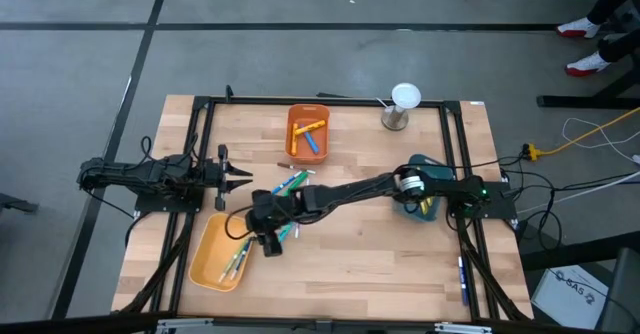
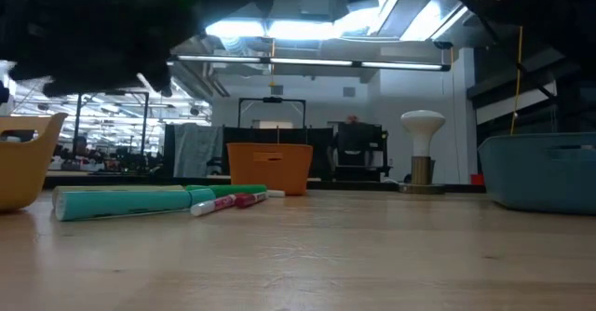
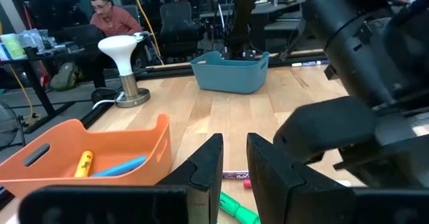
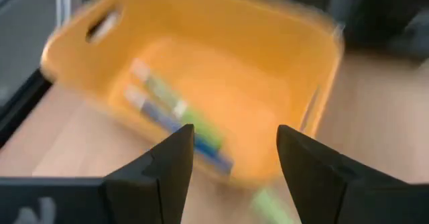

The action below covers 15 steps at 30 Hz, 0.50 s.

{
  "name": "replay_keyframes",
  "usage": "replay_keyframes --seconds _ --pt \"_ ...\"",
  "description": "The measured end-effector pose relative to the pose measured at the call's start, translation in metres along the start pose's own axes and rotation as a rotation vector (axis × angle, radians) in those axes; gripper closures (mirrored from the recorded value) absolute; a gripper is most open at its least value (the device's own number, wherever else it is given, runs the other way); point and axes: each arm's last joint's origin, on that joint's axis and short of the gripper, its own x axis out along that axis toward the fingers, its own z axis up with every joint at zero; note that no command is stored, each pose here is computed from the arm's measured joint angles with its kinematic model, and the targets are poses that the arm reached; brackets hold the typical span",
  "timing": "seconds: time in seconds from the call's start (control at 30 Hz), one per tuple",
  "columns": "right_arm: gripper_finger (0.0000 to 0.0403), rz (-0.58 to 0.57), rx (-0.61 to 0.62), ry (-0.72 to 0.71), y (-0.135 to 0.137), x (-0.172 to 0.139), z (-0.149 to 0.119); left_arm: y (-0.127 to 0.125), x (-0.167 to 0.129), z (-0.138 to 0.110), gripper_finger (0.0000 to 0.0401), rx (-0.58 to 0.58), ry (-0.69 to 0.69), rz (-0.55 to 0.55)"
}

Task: Pick & Place Markers
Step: Put the light blue highlighter pen into the orange bin

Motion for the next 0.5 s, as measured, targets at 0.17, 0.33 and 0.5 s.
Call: replay_keyframes --seconds 0.17,0.33,0.5 --pt "0.0191 0.088 0.034 0.076 0.004 -0.014 0.002 0.000 0.000 0.000 0.0333 0.000 0.000 0.000" --pt "0.0191 0.098 0.051 0.187 0.005 -0.014 -0.009 0.000 0.000 0.000 0.0337 0.000 0.001 0.000" --pt "0.0191 0.107 0.064 0.327 0.006 -0.018 -0.022 0.000 0.000 0.000 0.0336 0.000 0.001 0.001"
